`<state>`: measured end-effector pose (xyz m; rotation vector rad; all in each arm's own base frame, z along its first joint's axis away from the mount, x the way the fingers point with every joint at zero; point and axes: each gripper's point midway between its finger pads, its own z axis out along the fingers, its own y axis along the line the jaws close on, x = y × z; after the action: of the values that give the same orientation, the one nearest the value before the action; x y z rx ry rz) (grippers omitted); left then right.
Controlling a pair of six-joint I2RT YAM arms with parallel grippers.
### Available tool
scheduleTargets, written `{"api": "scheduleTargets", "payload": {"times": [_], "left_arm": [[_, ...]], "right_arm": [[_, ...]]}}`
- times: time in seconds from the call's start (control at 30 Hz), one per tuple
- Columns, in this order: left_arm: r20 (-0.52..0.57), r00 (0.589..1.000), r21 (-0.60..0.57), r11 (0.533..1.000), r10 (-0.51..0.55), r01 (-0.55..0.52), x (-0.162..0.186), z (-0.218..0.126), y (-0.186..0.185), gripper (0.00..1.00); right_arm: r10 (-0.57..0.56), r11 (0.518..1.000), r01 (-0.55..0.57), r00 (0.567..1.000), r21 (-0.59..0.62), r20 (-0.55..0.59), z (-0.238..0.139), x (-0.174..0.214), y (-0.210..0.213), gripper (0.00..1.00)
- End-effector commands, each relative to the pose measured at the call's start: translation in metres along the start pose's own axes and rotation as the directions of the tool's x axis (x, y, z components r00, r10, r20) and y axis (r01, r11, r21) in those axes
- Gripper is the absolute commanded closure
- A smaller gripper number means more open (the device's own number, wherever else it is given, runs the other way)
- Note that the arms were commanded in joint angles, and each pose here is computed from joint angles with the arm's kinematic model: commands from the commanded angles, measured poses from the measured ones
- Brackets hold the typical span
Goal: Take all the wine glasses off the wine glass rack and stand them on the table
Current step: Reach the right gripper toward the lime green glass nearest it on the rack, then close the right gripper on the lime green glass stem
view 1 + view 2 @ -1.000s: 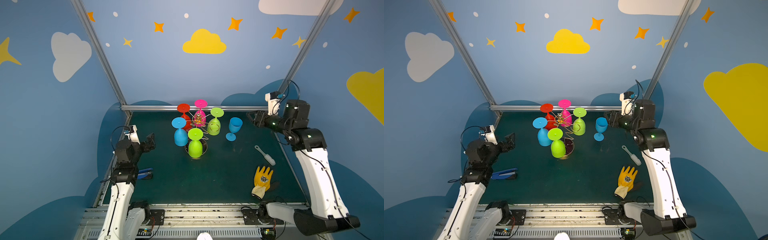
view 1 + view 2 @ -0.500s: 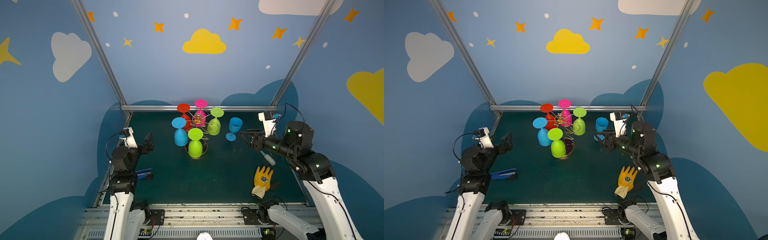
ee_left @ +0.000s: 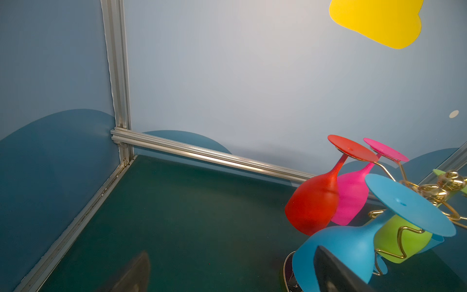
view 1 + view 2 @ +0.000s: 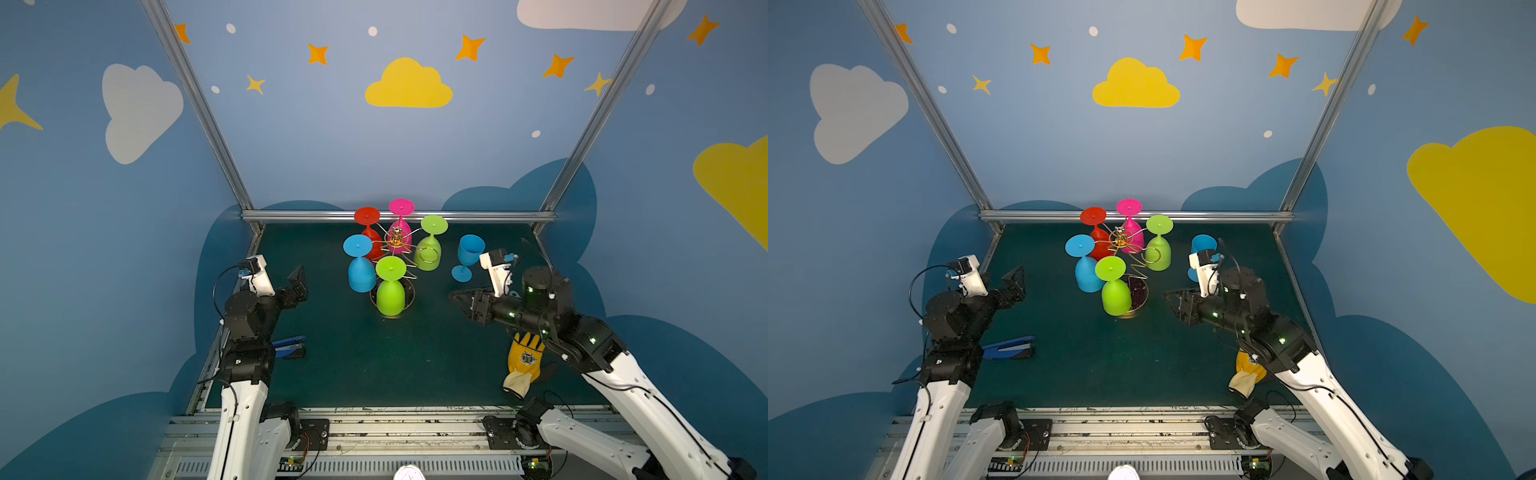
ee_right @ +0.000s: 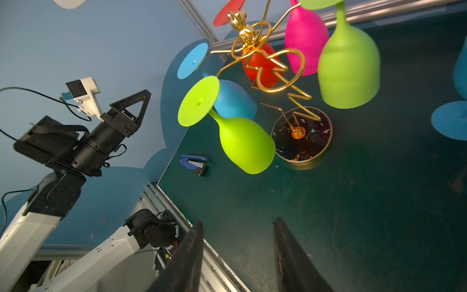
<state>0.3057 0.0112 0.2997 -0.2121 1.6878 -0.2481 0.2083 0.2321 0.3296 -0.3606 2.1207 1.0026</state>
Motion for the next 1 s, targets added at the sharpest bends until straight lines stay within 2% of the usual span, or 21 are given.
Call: {"api": "scheduleTargets", "payload": {"times": [0.0,0.13,0.5,0.97], "left_arm": [[0.021,1.000,0.007,1.000,-0.007,0.007,-0.007,-0.001,-0.002,0.00],[0.025,1.000,0.007,1.000,-0.007,0.007,-0.008,-0.003,-0.002,0.00],[0.018,1.000,0.001,1.000,-0.011,0.011,-0.006,-0.001,-0.001,0.00],[0.021,1.000,-0.001,1.000,-0.011,0.011,-0.007,-0.001,0.000,0.00]], "right_arm": [[-0.014,1.000,0.014,0.999,-0.005,0.044,0.021,-0.016,0.014,0.55],[-0.013,0.999,0.015,0.998,-0.038,0.056,0.038,-0.025,0.028,0.53],[0.076,0.994,-0.068,0.993,-0.086,0.093,0.071,-0.046,0.037,0.48],[0.157,0.981,-0.152,0.987,-0.124,0.036,0.108,-0.050,0.038,0.47]]}}
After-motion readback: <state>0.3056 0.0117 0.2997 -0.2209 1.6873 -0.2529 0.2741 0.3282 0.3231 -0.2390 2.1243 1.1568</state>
